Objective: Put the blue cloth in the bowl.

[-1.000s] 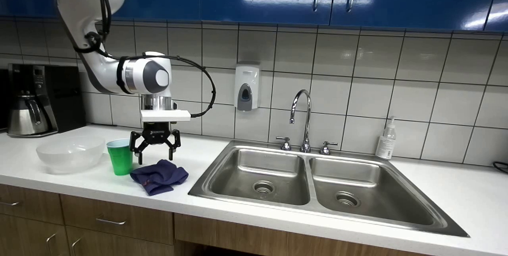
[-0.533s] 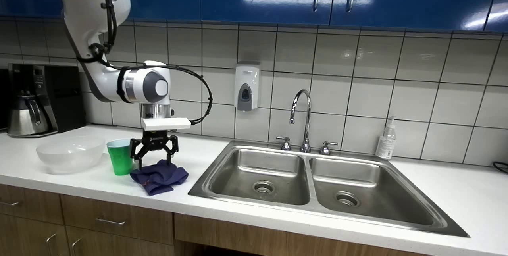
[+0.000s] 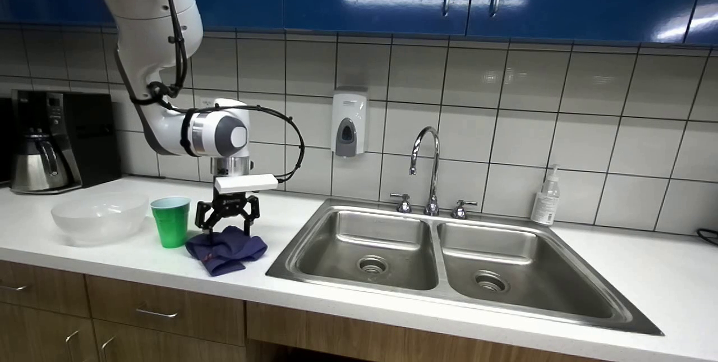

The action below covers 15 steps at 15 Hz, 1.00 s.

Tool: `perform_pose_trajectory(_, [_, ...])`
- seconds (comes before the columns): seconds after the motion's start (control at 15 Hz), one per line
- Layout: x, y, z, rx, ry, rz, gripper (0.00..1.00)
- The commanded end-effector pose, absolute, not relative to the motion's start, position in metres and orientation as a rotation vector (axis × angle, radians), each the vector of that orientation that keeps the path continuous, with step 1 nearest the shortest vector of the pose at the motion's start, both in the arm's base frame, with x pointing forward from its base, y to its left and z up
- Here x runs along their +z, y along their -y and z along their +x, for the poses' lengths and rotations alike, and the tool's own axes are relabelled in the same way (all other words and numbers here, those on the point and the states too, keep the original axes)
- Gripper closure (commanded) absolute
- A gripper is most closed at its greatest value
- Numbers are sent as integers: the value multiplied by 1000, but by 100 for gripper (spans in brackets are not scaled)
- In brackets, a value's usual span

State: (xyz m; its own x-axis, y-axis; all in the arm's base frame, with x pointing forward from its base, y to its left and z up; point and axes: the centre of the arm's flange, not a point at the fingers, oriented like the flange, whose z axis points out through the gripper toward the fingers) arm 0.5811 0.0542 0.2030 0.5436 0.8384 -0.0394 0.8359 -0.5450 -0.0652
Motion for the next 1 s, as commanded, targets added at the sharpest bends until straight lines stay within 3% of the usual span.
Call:
perform_pose_trajectory(0.0, [200, -50, 600, 35, 1503, -2694, 0])
perform_pose_trajectory(0.93, [197, -53, 595, 66, 1484, -2722, 0])
